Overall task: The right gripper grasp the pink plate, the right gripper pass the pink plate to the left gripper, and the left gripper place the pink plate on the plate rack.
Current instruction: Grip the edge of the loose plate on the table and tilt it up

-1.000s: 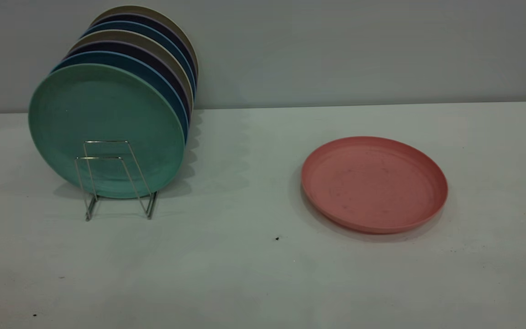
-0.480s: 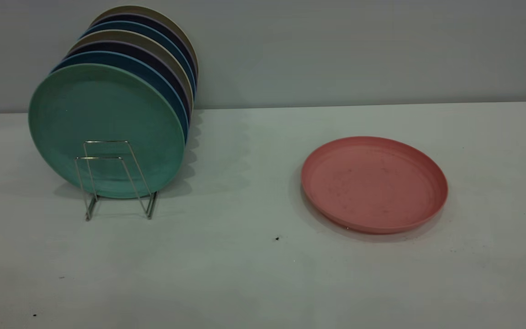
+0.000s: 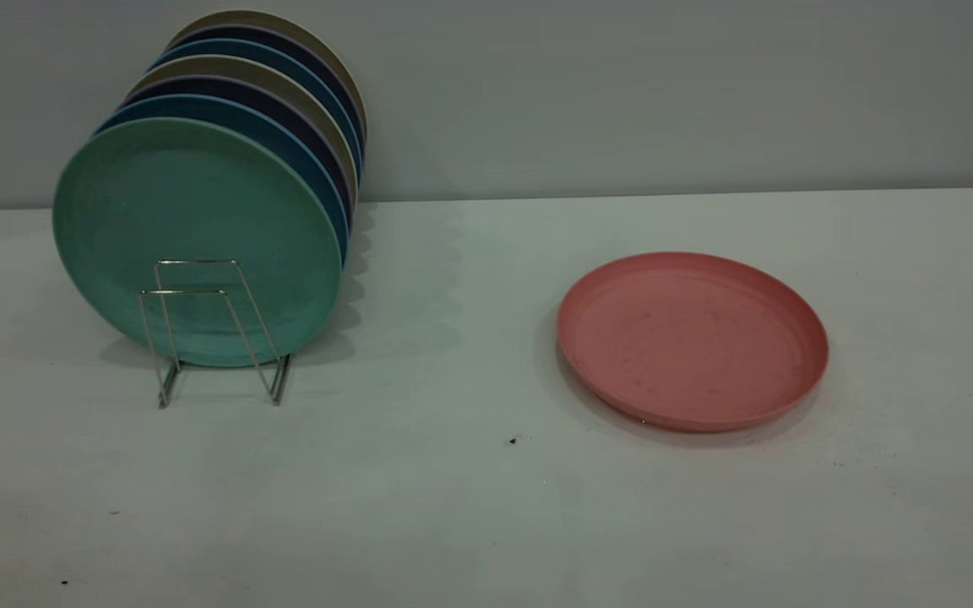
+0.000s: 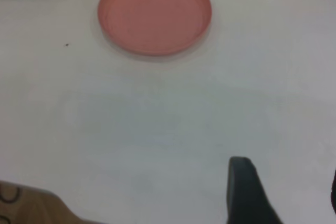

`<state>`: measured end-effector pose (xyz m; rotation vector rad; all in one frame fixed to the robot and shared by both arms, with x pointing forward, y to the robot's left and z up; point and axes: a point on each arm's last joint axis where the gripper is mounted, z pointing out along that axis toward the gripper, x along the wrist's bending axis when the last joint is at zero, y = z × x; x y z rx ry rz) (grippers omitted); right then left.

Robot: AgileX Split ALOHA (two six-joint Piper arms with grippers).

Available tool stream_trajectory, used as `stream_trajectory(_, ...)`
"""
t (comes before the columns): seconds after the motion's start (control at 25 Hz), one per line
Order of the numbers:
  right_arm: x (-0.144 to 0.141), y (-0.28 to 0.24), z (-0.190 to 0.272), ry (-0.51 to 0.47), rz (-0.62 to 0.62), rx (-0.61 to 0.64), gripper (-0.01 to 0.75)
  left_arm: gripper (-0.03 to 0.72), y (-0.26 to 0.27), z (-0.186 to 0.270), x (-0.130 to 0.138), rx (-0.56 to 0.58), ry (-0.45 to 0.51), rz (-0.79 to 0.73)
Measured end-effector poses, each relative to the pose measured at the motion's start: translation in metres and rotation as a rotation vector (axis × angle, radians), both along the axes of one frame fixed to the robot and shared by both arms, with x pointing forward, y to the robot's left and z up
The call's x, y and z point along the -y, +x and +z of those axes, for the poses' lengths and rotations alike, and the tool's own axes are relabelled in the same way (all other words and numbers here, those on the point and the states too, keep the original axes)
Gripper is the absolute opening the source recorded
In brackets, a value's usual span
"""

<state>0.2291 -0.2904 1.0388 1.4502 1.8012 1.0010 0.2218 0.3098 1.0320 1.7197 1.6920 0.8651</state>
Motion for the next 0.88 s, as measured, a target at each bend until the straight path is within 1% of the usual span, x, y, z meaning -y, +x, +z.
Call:
stream_trajectory(0.28, 0.002, 0.001, 0.000, -0.010, -0.016, -0.006, 0.405, 0.458, 0.000, 0.000, 0.000, 0.003, -0.003, -0.002)
stream_trajectory(0.4, 0.001, 0.012, 0.003, -0.001, -0.033, -0.066, 0.405, 0.461, 0.006, 0.009, 0.000, 0.037, 0.005, -0.001)
stream_trajectory(0.48, 0.000, 0.024, 0.008, -0.001, -0.037, -0.106, 0.415, 0.477, 0.018, 0.020, 0.001, 0.053, 0.008, -0.005)
stream_trajectory(0.56, -0.002, 0.042, 0.013, 0.002, -0.040, -0.140, 0.434, 0.504, 0.036, 0.031, 0.003, 0.034, 0.003, -0.015)
stream_trajectory(0.72, -0.009, 0.076, 0.017, -0.003, 0.011, -0.218, 0.486, 0.581, 0.080, 0.046, 0.006, -0.071, 0.006, -0.034)
stream_trajectory(0.8, -0.013, 0.092, 0.017, 0.010, 0.030, -0.256, 0.496, 0.597, 0.105, 0.051, 0.008, -0.113, 0.012, -0.043)
stream_trajectory(0.88, -0.017, 0.112, 0.013, 0.042, 0.029, -0.290, 0.499, 0.601, 0.129, 0.054, 0.010, -0.129, 0.011, -0.047)
